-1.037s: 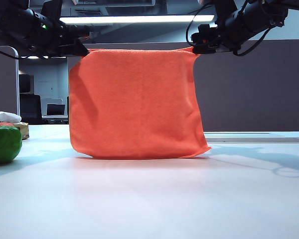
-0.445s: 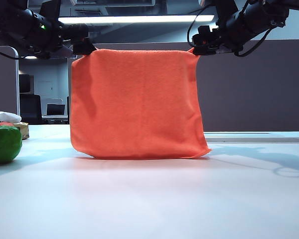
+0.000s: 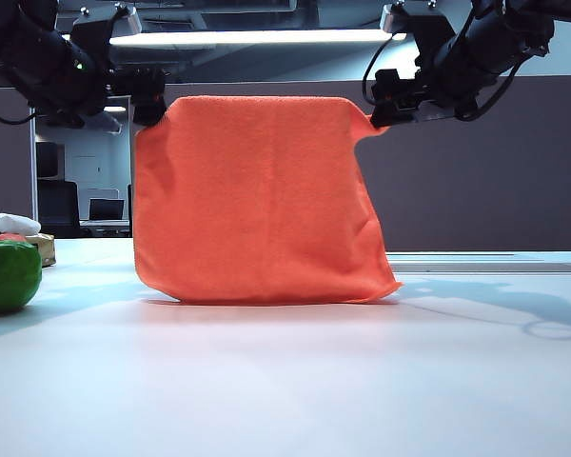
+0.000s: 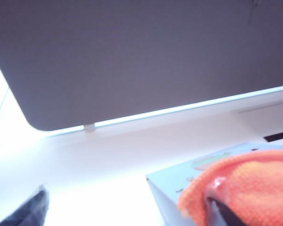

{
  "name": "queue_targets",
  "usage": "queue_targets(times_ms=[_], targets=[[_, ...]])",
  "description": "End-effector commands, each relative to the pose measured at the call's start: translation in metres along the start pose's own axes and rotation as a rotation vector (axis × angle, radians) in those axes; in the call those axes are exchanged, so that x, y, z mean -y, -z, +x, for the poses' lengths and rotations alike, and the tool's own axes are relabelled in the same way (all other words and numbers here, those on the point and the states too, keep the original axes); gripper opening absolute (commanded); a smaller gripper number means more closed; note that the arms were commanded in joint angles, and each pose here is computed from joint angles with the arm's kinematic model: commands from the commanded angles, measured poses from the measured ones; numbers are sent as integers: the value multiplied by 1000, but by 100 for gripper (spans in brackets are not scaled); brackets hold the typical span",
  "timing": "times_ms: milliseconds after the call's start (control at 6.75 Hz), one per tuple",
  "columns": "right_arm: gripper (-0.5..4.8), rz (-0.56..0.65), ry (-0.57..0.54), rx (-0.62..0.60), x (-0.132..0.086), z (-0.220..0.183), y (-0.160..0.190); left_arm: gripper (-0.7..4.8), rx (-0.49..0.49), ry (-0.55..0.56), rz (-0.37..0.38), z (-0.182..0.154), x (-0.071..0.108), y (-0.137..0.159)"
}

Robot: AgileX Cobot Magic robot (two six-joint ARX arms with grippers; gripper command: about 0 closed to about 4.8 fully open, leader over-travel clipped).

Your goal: Pick up the cloth from the table and use it to cover the mirror.

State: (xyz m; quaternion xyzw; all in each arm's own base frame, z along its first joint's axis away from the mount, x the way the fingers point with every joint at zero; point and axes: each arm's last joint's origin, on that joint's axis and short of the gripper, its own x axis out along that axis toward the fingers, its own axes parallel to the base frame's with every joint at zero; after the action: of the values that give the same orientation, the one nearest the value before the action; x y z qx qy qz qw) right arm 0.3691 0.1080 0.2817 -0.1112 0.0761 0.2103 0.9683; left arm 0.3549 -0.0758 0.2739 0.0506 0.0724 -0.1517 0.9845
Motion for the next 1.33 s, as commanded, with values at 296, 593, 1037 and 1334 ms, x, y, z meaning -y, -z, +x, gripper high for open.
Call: queue_targets(times_ms=[296,593,1037,1334], targets=[[316,14,1,-117,-1,-2,8,432,-111,-40,-4,-1,0,9],[316,21,-2,-173,-2,-3,14,432,-197,-78,-5,-2,-1,17],[-7,-3,327,-237,8,-5,14,-6,-261,-365,45,-8,-15,19],[-7,61,347,-78,11,-28,-19,-6,-114,-258,18,-32,-14,-16]])
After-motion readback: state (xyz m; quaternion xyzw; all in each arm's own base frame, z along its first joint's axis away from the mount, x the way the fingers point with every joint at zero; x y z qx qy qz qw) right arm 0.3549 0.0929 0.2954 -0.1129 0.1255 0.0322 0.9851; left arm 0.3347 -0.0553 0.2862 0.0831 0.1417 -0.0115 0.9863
